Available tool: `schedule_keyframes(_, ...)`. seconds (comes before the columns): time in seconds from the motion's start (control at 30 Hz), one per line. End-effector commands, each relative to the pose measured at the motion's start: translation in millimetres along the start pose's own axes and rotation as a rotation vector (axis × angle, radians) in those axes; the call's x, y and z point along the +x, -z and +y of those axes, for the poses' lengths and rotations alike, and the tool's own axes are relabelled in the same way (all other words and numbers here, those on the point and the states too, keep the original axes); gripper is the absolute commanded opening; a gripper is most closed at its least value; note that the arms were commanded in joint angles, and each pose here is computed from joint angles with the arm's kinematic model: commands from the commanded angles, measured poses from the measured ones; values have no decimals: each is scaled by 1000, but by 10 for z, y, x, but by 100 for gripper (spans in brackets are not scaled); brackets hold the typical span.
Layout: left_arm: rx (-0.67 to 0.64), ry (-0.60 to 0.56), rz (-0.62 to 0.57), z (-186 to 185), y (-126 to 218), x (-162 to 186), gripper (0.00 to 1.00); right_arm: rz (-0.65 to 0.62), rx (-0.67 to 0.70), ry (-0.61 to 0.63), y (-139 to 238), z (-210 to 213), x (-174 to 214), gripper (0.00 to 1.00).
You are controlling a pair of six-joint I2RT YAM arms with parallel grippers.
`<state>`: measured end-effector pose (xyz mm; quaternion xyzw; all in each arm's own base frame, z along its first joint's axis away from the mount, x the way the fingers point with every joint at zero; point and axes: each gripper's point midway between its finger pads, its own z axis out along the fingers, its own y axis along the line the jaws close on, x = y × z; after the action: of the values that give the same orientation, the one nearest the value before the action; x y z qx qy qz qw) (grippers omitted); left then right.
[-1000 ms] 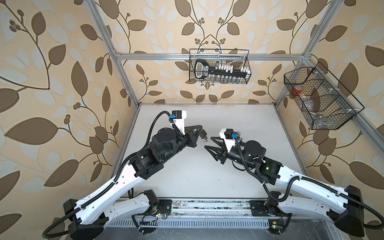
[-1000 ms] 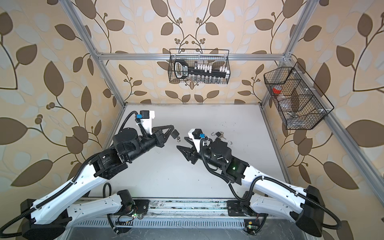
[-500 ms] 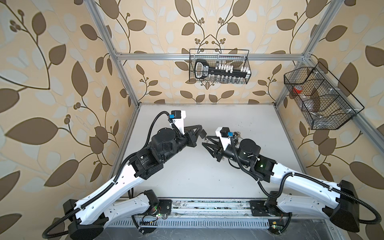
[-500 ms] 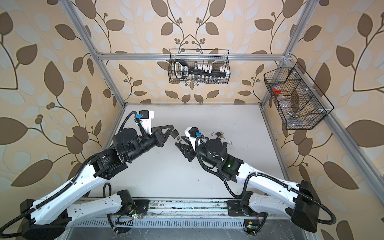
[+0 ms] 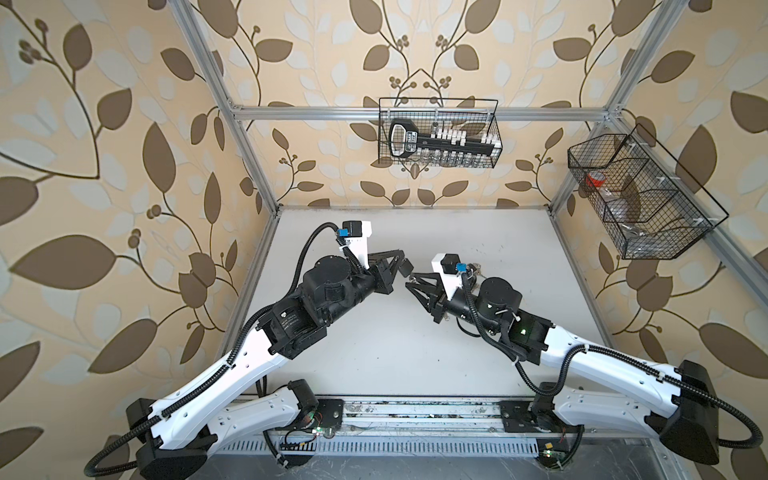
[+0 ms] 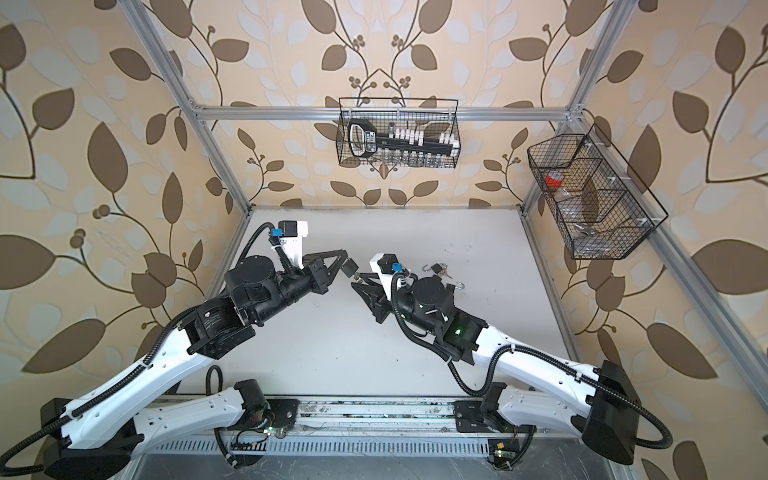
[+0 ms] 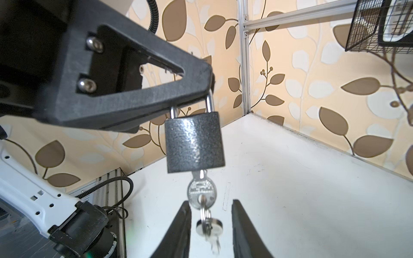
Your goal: Lock with the key
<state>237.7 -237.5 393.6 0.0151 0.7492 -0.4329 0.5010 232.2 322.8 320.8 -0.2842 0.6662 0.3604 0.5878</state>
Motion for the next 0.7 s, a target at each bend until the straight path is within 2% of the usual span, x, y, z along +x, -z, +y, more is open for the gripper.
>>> schedule_keyframes(0.0,60,22,-55,-138,55,-135,0,-58,-17,1,9,56,-238,29)
schedule_keyframes(0.27,60,24,-52,-134,52,-127,0,-71,-7,-7,26,43,-269,28)
schedule_keyframes(0.67,55,25,-56,-124,65,-133,0,-58,-13,-14,18,48,-243,19)
